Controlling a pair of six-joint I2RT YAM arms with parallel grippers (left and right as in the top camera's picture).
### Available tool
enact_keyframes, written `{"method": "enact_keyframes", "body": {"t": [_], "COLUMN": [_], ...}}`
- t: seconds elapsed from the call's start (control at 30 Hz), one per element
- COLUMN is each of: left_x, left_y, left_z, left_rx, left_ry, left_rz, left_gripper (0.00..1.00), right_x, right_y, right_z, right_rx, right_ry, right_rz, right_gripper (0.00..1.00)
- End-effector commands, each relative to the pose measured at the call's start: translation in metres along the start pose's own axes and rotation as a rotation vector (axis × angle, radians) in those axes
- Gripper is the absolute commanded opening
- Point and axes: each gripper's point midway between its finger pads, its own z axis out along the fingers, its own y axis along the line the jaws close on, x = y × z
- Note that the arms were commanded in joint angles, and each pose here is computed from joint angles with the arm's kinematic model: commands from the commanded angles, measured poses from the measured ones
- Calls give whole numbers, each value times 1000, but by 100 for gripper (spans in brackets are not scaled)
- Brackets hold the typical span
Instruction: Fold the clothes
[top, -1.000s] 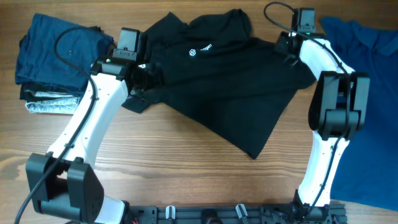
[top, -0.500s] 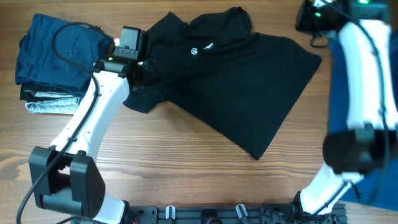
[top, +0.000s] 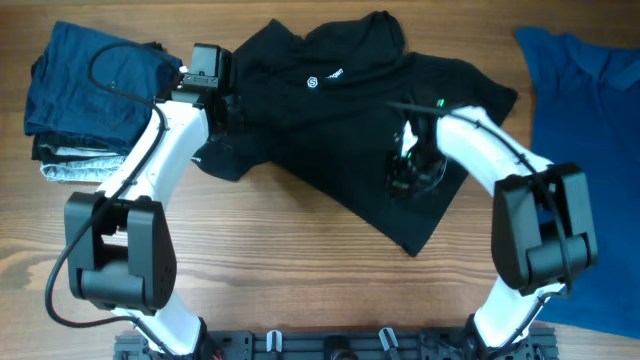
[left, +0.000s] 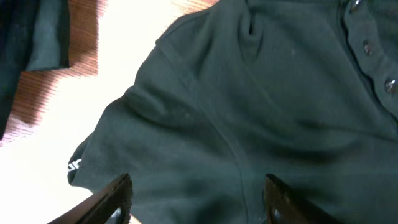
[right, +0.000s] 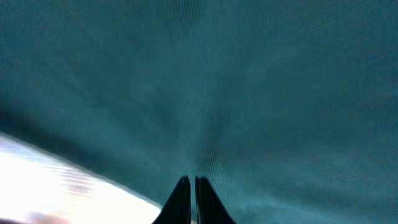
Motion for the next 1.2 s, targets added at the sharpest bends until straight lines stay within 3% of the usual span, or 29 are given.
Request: {"method": "enact_keyframes", "body": {"t": [0.0, 0.13, 0.27, 0.53, 0.67, 0.9, 0.97, 1.07, 1.17], "left_x": [4, 15, 20, 21, 38, 89, 99, 109, 128], "left_y": [-1, 2, 3, -1, -6, 25, 31, 37, 45], "left_z": [13, 39, 49, 48, 45, 29, 24, 29, 46], "left_rx": [1, -26, -38, -15, 28, -92, -115, -132, -135], "left_ry": [22, 74, 95, 102, 181, 406, 449, 465, 470], "left_rz": [-2, 16, 23, 38, 43, 55, 57, 60, 61], "left_gripper": [61, 61, 65, 75, 78, 82, 75, 53, 49], "right_x": [27, 50, 73, 60, 60, 55, 55, 55, 55], "right_y": [-2, -49, -75, -153, -175, -175, -175, -175, -175], "right_z": [29, 48, 57, 32, 27, 27, 27, 27, 27], "right_rx": [-29, 162, 221, 158, 179, 163, 164, 164, 163], "right_ry": [66, 77, 128, 124, 111, 96, 97, 98, 98], "right_rz": [75, 256, 351, 614, 651, 612, 611, 610, 608], "right_gripper": [4, 4, 4, 4, 4, 6, 7, 8, 8]}}
